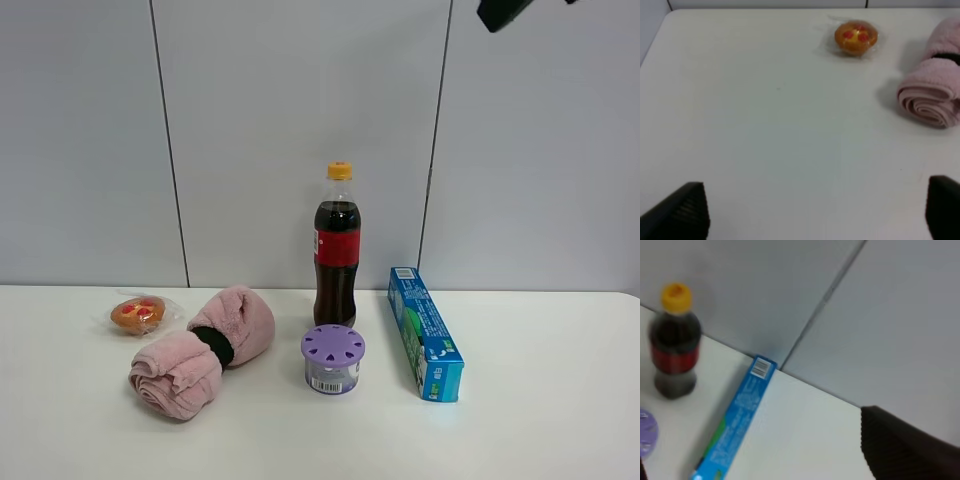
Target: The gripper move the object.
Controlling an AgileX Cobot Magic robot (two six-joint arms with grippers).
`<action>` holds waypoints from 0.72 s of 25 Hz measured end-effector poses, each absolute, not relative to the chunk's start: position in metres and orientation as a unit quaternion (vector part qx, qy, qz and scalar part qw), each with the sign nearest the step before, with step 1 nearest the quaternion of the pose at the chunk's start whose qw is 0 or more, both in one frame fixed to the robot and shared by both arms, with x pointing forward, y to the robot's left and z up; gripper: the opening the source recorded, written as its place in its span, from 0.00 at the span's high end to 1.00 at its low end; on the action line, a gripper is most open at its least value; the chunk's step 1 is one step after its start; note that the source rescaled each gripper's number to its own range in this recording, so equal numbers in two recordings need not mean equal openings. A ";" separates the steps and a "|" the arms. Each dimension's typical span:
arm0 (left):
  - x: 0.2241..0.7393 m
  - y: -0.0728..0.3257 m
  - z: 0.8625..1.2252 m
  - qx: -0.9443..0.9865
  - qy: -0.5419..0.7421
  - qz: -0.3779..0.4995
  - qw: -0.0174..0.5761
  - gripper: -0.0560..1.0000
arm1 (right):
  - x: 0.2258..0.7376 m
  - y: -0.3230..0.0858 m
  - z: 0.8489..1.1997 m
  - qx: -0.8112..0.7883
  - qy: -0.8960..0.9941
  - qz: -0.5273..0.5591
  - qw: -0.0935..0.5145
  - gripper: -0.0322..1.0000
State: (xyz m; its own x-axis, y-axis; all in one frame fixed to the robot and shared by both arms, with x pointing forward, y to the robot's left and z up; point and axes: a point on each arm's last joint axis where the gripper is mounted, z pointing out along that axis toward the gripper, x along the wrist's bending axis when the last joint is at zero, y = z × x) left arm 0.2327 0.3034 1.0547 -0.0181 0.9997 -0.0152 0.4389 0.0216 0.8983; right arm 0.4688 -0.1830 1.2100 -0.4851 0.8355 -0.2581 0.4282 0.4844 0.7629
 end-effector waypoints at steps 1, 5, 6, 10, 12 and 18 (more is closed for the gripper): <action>0.233 0.303 1.055 0.592 0.608 0.373 0.376 0.00 | 0.467 -0.190 1.205 0.402 0.797 0.316 0.322 0.16; 0.233 0.303 1.055 0.592 0.608 0.373 0.376 0.00 | 0.448 -0.217 1.177 0.436 0.781 0.321 0.312 0.16; 0.233 0.303 1.055 0.592 0.608 0.373 0.376 0.00 | 0.440 -0.225 1.170 0.449 0.776 0.319 0.308 0.16; 0.233 0.303 1.055 0.592 0.608 0.373 0.376 0.00 | 0.403 -0.252 1.147 0.495 0.750 0.324 0.297 0.16; 0.233 0.303 1.055 0.592 0.608 0.373 0.376 0.00 | 0.385 -0.263 1.138 0.524 0.728 0.331 0.293 0.16; 0.233 0.303 1.055 0.592 0.608 0.373 0.376 0.00 | 0.332 -0.296 1.107 0.613 0.645 0.323 0.321 0.16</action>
State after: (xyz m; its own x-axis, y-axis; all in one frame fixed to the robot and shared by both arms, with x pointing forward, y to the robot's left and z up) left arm 0.2327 0.3034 1.0547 -0.0181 0.9997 -0.0152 0.4389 0.0216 0.8983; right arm 0.3325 -0.2957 1.1068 -0.0411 0.9990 -0.0179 0.5832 0.0386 0.8114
